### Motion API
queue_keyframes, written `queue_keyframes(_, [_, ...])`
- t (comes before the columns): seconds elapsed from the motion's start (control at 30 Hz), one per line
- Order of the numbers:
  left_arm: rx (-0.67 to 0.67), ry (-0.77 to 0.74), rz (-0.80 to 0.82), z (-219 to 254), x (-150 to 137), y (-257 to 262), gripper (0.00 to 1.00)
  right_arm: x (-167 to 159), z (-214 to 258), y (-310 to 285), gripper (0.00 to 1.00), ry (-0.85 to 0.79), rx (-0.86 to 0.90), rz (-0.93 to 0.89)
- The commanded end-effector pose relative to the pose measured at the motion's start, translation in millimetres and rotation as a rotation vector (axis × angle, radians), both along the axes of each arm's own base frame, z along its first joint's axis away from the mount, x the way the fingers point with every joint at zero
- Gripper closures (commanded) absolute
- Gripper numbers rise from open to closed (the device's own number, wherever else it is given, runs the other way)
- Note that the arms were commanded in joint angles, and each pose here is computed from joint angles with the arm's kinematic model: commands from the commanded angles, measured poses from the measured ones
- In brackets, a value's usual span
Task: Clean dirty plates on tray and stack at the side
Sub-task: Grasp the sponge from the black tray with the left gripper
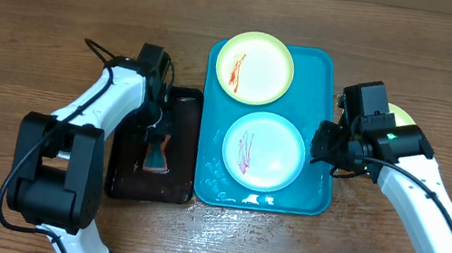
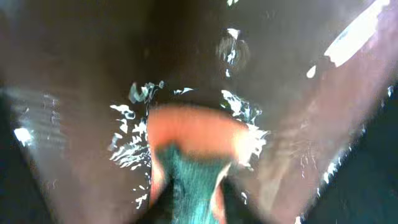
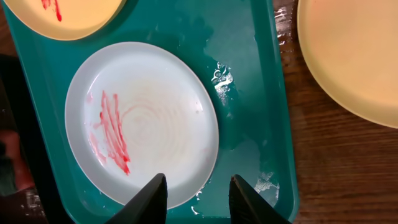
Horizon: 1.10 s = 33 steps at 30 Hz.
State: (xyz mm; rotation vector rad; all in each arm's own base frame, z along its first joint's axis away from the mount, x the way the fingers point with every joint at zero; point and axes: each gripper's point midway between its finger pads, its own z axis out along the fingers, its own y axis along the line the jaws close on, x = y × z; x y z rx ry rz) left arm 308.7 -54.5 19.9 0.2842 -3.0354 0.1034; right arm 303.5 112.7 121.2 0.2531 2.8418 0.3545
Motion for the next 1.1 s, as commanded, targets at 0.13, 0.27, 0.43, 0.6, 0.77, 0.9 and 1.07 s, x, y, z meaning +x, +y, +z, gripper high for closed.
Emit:
queue_keyframes(0.13, [-0.003, 0.072, -0.025, 18.1, -9.6, -2.5, 0.38, 2.6, 3.2, -2.4, 0.65, -0.012, -0.013, -0.001])
queue_keyframes(0.27, [-0.001, 0.091, -0.025, 9.3, -17.8, -1.7, 0.49, 2.7, 3.2, -2.3, 0.65, -0.012, -0.012, -0.001])
queue_keyframes(0.43, [-0.004, 0.071, -0.024, -10.2, -21.2, -1.3, 0.64, 2.5, 3.2, -2.3, 0.65, -0.012, -0.012, 0.0])
queue_keyframes(0.6, [-0.004, 0.072, -0.024, -24.3, -29.1, -0.1, 0.82, 2.7, 3.2, -2.3, 0.65, -0.012, -0.012, -0.001])
queue_keyframes(0.77, [-0.019, 0.049, -0.022, -17.4, -19.2, -3.6, 0.96, 5.9, 2.4, -12.2, 0.65, -0.027, -0.064, -0.029])
queue_keyframes(0.9, [-0.007, 0.033, -0.025, 4.9, -4.8, -3.1, 0.96, 10.6, 1.7, -35.5, 0.65, -0.031, -0.125, -0.174])
queue_keyframes(1.07, [0.049, -0.025, -0.032, 50.9, 22.9, 4.0, 0.96, 15.9, 1.2, -45.8, 0.59, -0.024, -0.088, -0.208])
